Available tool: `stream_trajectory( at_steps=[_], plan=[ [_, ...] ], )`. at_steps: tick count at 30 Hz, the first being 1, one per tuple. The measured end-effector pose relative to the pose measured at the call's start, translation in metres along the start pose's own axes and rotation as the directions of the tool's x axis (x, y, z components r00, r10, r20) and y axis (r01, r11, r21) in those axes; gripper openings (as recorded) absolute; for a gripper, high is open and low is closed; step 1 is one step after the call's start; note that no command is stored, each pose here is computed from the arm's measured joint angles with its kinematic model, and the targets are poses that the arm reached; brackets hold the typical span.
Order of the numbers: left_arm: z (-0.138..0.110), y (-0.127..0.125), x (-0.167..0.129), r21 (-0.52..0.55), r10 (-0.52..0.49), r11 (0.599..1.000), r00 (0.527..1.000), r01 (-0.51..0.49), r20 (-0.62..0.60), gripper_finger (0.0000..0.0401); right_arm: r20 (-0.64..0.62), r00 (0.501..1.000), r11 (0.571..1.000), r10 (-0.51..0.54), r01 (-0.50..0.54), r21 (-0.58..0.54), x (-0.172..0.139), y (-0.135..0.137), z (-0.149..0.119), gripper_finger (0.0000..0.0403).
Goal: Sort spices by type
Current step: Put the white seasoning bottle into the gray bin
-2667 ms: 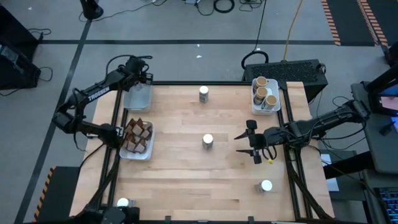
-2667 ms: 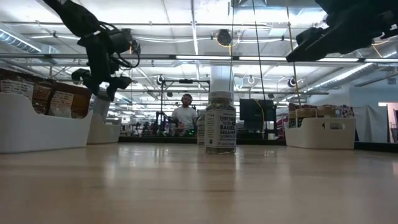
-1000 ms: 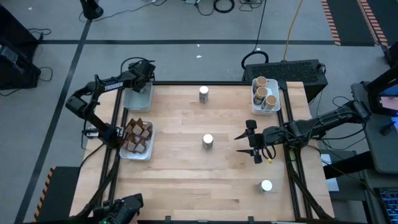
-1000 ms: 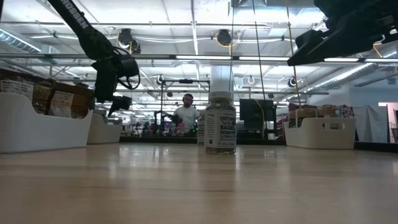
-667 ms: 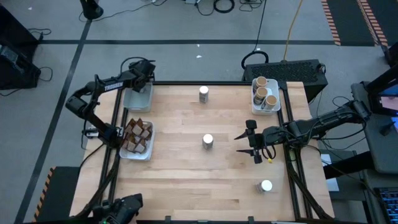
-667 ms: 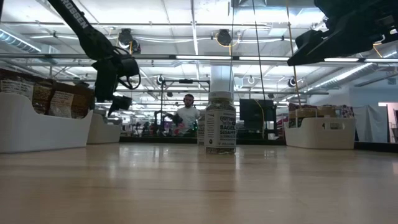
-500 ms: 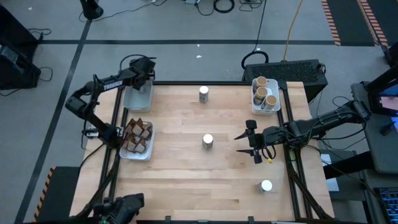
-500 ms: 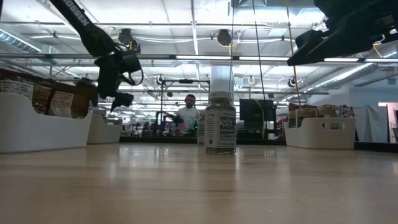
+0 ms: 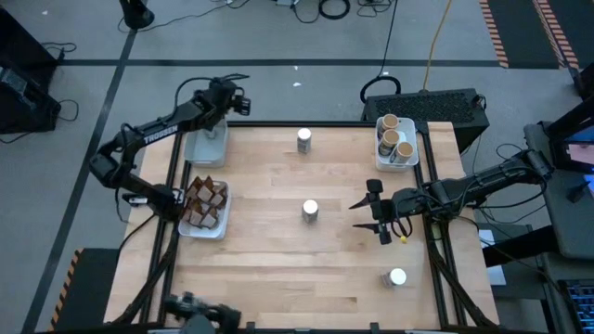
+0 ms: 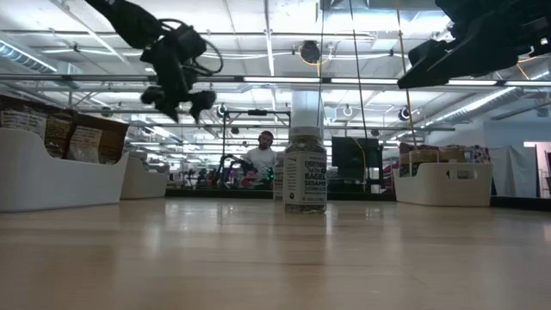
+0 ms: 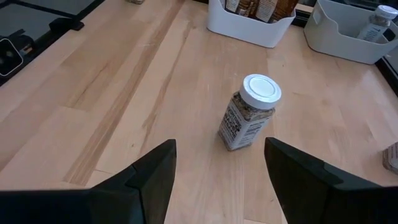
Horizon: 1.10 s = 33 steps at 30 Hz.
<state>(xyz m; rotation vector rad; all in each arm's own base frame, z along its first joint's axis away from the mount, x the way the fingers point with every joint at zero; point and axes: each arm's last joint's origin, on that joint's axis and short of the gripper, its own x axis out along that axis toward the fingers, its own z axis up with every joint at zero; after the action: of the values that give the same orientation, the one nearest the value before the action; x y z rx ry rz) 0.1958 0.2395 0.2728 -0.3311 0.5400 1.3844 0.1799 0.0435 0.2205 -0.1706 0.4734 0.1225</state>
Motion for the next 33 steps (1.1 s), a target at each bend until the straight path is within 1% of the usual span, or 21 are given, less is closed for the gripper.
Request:
stream_trajectory(
  at_steps=[2, 4, 6, 9, 12, 15, 17, 19, 20, 23, 25, 26, 30, 33],
  plan=[
    [0.001, -0.011, -0.004, 0.036, -0.131, 0.991, 0.991, 0.131, 0.014, 0.0272, 0.000, 1.000, 1.000, 0.000, 0.000, 0.000, 0.000, 0.000, 0.000, 0.0226],
    [0.001, -0.022, -0.010, 0.083, -0.268, 0.960, 0.963, 0.266, 0.012, 0.0272, 0.000, 1.000, 1.000, 0.000, 0.000, 0.000, 0.000, 0.000, 0.000, 0.0226],
    [0.000, -0.034, -0.016, 0.126, -0.390, 0.914, 0.921, 0.386, 0.003, 0.0272, 0.000, 1.000, 1.000, 0.000, 0.000, 0.000, 0.000, 0.000, 0.000, 0.0226],
    [-0.004, -0.050, -0.025, 0.180, -0.523, 0.836, 0.852, 0.519, -0.024, 0.0272, 0.000, 1.000, 1.000, 0.000, 0.000, 0.000, 0.000, 0.000, 0.000, 0.0226],
    [-0.008, -0.063, -0.035, 0.229, -0.621, 0.756, 0.783, 0.613, -0.046, 0.0272, 0.000, 1.000, 1.000, 0.000, 0.000, 0.000, 0.000, 0.000, 0.000, 0.0226],
    [-0.011, -0.078, -0.044, 0.267, -0.690, 0.689, 0.722, 0.674, -0.043, 0.0272, 0.000, 1.000, 1.000, 0.000, 0.000, 0.000, 0.000, 0.000, 0.000, 0.0226],
    [-0.015, -0.089, -0.047, 0.280, -0.718, 0.659, 0.695, 0.698, -0.041, 0.0272, 0.000, 1.000, 1.000, 0.000, 0.000, 0.000, 0.000, 0.000, 0.000, 0.0226],
    [-0.019, -0.100, -0.046, 0.291, -0.739, 0.638, 0.673, 0.713, -0.032, 0.0272, 0.000, 1.000, 1.000, 0.000, 0.000, -0.003, 0.000, 0.000, 0.000, 0.0226],
    [-0.022, -0.105, -0.044, 0.290, -0.743, 0.634, 0.668, 0.717, -0.030, 0.0272, 0.000, 1.000, 1.000, 0.000, 0.000, -0.007, 0.000, 0.000, 0.000, 0.0226],
    [-0.028, -0.117, -0.033, 0.212, -0.727, 0.670, 0.687, 0.711, -0.008, 0.0272, 0.000, 1.000, 1.000, 0.000, 0.000, -0.016, 0.000, 0.000, 0.000, 0.0226],
    [-0.032, -0.122, -0.023, 0.151, -0.719, 0.686, 0.695, 0.711, -0.005, 0.0272, 0.000, 1.000, 1.000, 0.000, 0.000, -0.019, 0.000, 0.000, 0.000, 0.0226],
    [-0.034, -0.124, -0.018, 0.138, -0.715, 0.691, 0.699, 0.709, -0.006, 0.0272, 0.000, 1.000, 1.000, 0.000, 0.000, -0.020, 0.000, 0.000, 0.000, 0.0226],
    [-0.037, -0.132, -0.003, 0.115, -0.697, 0.709, 0.716, 0.695, -0.030, 0.0272, 0.000, 1.000, 1.000, -0.001, 0.001, -0.031, 0.000, 0.000, 0.000, 0.0226],
    [-0.032, -0.141, 0.004, 0.121, -0.699, 0.708, 0.715, 0.696, -0.027, 0.0272, 0.002, 1.000, 0.999, -0.001, 0.001, -0.043, 0.000, 0.000, 0.000, 0.0226]
  ],
)
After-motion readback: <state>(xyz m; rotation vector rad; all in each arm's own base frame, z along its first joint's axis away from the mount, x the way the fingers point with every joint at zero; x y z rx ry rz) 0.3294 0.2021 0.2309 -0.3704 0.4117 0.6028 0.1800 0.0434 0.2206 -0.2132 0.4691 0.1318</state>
